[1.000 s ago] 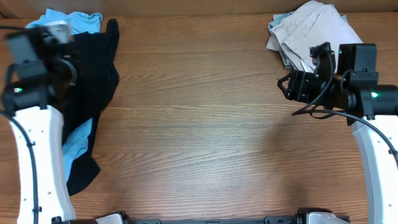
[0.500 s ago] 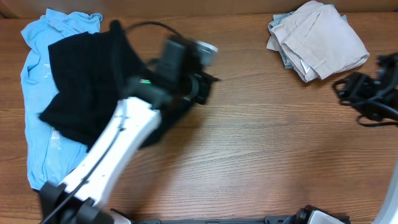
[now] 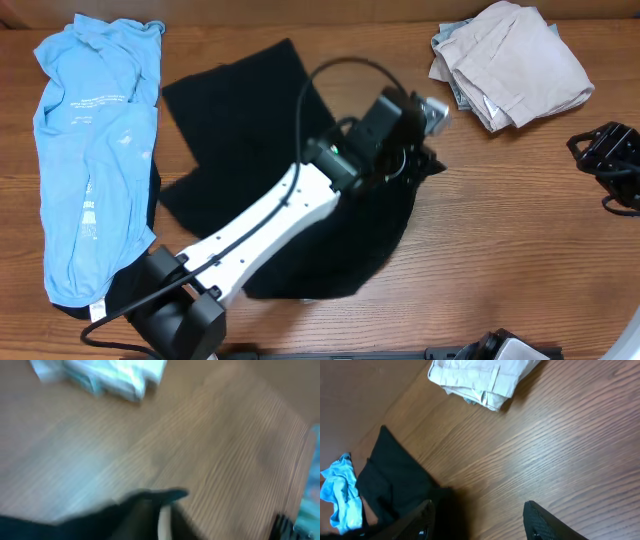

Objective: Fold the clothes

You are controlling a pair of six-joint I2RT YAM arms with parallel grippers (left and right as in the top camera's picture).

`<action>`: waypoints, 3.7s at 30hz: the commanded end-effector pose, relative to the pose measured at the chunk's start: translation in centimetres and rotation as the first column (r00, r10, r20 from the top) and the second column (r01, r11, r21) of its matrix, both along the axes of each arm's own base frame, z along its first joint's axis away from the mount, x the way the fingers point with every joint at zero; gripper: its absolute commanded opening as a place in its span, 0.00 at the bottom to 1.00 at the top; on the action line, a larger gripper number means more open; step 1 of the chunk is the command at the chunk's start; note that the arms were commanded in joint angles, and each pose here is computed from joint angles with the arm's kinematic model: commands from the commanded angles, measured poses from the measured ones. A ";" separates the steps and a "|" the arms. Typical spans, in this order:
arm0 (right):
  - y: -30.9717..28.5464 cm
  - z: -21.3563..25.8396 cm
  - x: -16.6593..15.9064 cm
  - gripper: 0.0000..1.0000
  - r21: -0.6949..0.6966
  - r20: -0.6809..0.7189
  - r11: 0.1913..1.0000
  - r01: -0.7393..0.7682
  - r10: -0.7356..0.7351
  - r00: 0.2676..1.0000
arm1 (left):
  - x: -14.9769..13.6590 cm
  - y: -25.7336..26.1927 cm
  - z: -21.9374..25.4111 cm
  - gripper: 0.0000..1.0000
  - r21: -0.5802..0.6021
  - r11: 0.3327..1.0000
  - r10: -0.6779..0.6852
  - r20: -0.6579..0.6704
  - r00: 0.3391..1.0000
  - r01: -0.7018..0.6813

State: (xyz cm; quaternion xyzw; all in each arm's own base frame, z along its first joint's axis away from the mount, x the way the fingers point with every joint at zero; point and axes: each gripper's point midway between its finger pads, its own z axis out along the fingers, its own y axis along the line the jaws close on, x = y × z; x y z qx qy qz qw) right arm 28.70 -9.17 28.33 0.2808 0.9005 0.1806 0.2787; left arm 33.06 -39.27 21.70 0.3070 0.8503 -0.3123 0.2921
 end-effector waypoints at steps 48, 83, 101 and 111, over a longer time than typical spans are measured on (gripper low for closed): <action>20.7 -26.2 -2.7 0.58 0.103 -0.449 0.900 -0.424 0.422 0.787 | 18.0 22.8 -6.5 0.99 0.372 0.866 0.344 0.045 0.938 -0.335; 14.7 -30.9 -4.0 0.46 -0.024 -0.658 0.978 -0.205 0.139 0.740 | 17.4 33.0 -17.2 1.00 0.620 0.646 0.687 -0.219 0.693 -0.445; 0.2 -24.0 6.2 0.56 -0.093 -0.374 0.995 -0.036 -0.001 0.927 | 13.7 32.5 -6.9 1.00 0.603 0.724 0.598 -0.307 0.740 -0.335; 1.7 -13.1 6.1 0.70 -0.016 -0.372 0.997 -0.077 0.066 0.926 | 16.4 30.1 -6.9 1.00 0.543 0.776 0.505 -0.228 0.833 -0.322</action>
